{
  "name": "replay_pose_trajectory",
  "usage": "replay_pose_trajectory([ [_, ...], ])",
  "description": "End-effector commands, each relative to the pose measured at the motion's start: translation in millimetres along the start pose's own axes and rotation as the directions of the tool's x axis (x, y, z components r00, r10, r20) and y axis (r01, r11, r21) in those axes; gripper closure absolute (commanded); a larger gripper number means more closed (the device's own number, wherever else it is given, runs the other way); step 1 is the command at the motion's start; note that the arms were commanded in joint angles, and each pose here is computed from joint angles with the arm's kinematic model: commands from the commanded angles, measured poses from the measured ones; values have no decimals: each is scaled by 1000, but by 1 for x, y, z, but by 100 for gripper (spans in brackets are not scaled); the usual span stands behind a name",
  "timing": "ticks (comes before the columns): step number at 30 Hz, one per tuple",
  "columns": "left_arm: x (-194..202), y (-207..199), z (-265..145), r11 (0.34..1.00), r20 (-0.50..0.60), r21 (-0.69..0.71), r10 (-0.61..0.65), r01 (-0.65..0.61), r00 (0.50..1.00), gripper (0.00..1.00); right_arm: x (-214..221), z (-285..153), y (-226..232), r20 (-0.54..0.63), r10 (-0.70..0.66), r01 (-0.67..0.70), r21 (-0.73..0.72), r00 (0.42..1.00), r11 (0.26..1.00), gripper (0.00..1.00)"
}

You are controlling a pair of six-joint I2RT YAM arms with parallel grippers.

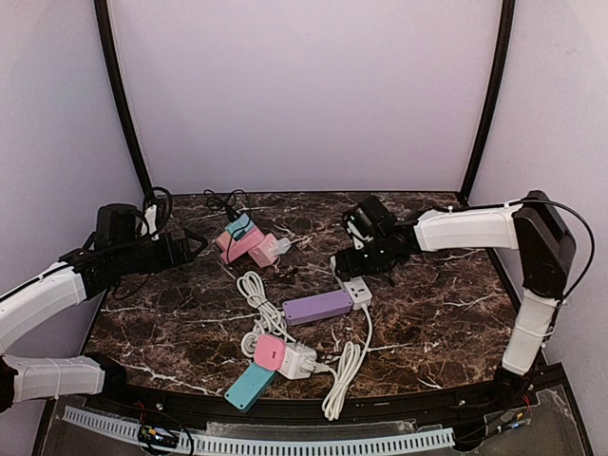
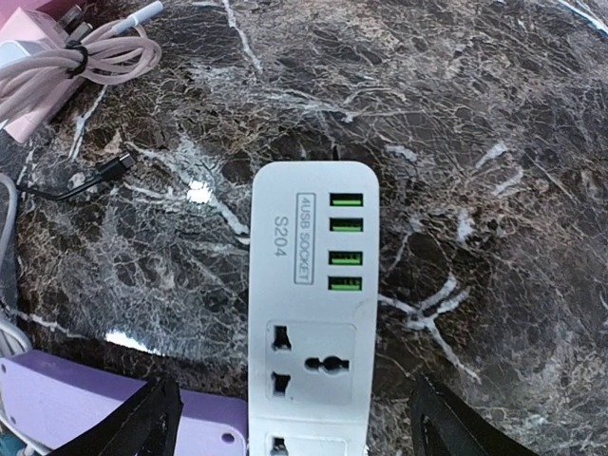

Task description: Pull the plug off the socket

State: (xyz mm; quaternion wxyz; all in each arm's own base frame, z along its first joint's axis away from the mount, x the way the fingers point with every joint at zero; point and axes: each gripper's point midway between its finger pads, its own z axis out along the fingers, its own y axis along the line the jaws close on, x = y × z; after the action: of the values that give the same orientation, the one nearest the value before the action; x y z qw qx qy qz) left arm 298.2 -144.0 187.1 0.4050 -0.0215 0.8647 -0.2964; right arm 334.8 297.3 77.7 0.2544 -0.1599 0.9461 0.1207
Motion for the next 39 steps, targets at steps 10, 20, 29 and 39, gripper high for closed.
replay_pose_trajectory([
  [10,4,3,-3,1000,19,1,4,-4,1000,0,10,41,2,-112,-58,76,156,992,985,19],
  [20,5,-1,-3,1000,10,19,4,-4,1000,0,19,47,-9,-129,-41,67,210,991,975,32],
  [29,6,-2,-5,1000,-9,16,10,-10,1000,0,17,38,-29,-106,-29,59,287,994,956,62],
  [39,6,-6,-6,999,-23,26,25,-24,999,0,24,11,-97,-75,99,-62,386,992,920,65],
])
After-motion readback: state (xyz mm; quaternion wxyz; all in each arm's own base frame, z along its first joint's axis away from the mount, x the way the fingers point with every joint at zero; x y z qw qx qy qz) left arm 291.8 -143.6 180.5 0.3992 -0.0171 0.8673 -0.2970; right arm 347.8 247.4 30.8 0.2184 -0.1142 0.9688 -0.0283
